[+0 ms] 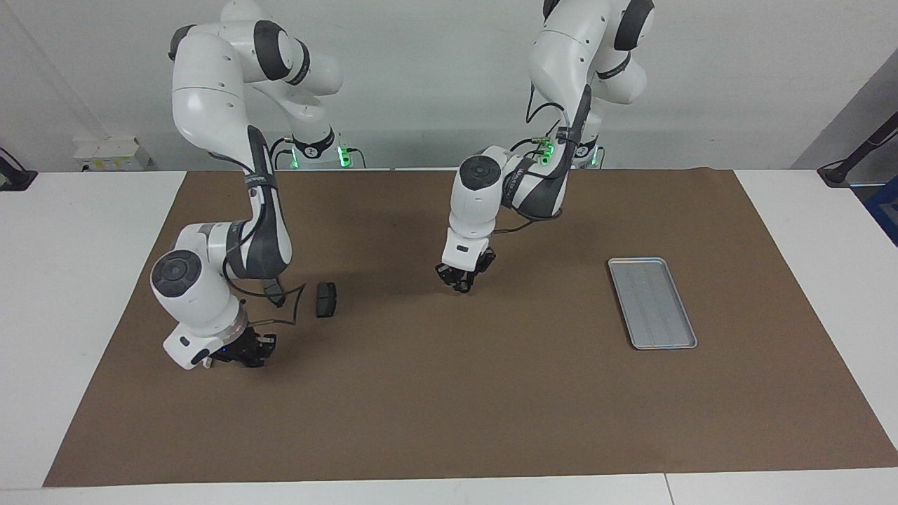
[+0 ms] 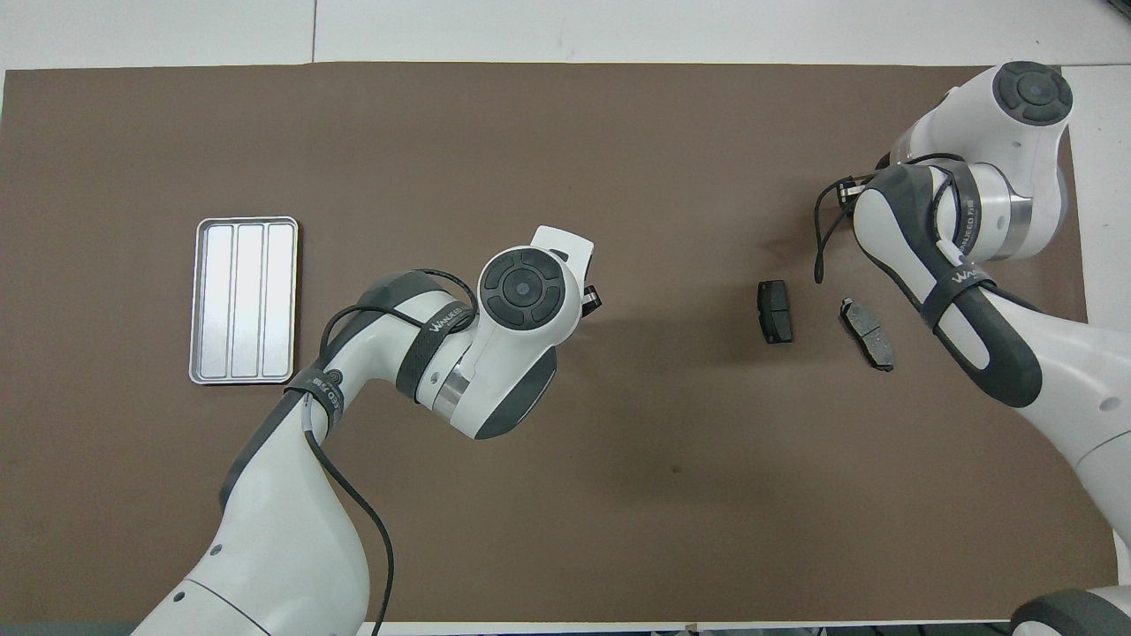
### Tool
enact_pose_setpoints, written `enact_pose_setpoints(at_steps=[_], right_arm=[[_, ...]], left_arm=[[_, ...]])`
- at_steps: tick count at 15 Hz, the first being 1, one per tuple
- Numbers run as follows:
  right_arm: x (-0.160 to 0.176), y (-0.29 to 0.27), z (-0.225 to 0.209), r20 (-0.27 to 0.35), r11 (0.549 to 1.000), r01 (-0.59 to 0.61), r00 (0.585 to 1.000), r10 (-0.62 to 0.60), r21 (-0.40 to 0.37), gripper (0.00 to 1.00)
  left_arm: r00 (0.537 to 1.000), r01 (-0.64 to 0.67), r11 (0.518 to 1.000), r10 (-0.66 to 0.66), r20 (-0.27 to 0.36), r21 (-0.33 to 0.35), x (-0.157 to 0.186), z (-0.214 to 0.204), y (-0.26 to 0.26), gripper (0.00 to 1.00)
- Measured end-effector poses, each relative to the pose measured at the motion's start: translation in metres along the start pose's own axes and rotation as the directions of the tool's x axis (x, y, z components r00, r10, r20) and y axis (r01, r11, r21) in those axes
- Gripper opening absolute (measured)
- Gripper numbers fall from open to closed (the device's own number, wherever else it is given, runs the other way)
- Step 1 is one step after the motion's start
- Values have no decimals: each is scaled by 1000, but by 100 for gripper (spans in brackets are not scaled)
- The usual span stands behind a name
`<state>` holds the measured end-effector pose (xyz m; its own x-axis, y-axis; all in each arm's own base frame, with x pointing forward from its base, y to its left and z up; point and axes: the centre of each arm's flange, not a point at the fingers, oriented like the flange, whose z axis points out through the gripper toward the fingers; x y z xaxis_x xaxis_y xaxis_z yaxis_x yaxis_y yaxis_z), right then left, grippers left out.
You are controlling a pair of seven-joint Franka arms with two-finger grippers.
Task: Place bearing gear from tray to pile
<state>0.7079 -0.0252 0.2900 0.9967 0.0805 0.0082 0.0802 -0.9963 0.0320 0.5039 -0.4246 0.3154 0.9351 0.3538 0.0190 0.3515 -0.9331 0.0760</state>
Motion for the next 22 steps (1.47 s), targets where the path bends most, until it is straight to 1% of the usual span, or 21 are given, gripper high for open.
enact_pose_setpoints(at_steps=[2,3,4,7,8,9,10,13,14,15,16,18,19,20,21,22], right_arm=[[0,0,1,1,1000,0,1000,0,0,25],[0,0,1,2,1000,0,1000,0,0,30],[0,0,1,2,1000,0,1000,0,0,41],[0,-4,-1,4,1000,6,1000,-6,1,71],[-1,-7,-6,15,1000,10,1000,-10,0,84],[-3,-10,-15,29,1000,14,999,-14,-1,93],[-5,-14,-29,41,1000,20,999,-20,-3,100],[-15,-35,-82,66,999,35,997,-34,-13,100],[-19,-45,-99,69,999,32,997,-30,-17,100],[-23,-56,-114,70,999,26,997,-24,-20,100],[-26,-69,-125,70,1000,18,997,-16,-23,100],[-31,-94,-138,74,999,-10,997,12,-30,100],[-33,-107,-141,75,999,-29,997,31,-34,100],[-35,-120,-143,78,998,-55,995,58,-38,100],[-37,-138,-144,77,994,-97,992,100,-43,100],[-40,-160,-145,73,988,-148,986,151,-48,100]], left_arm=[[1000,0,1000,0,-1,2,-5,5,-1,34],[1000,0,1000,0,-2,2,-6,7,-1,34],[1000,0,1000,0,-2,2,-7,9,-2,34],[1000,-8,1000,8,-10,-1,-13,14,-2,34],[1000,-9,1000,9,-13,-2,-15,15,-1,34],[1000,-10,1000,10,-15,-4,-16,15,-1,34],[1000,-13,1000,13,-18,-4,-16,15,-1,34],[999,-25,1000,25,-32,-1,-16,16,-1,35],[999,-26,1000,26,-34,-1,-16,17,-1,39],[999,-28,1000,28,-36,0,-16,16,-2,40],[999,-27,1000,27,-38,0,-15,16,-2,43],[999,-20,1000,19,-44,0,-10,12,-4,62],[999,-8,1000,8,-51,0,-3,6,-7,74],[998,9,1000,-9,-65,-2,13,-10,-13,85],[996,18,1000,-18,-83,-2,37,-40,-25,95],[995,18,1000,-18,-98,-1,66,-79,-46,100]])
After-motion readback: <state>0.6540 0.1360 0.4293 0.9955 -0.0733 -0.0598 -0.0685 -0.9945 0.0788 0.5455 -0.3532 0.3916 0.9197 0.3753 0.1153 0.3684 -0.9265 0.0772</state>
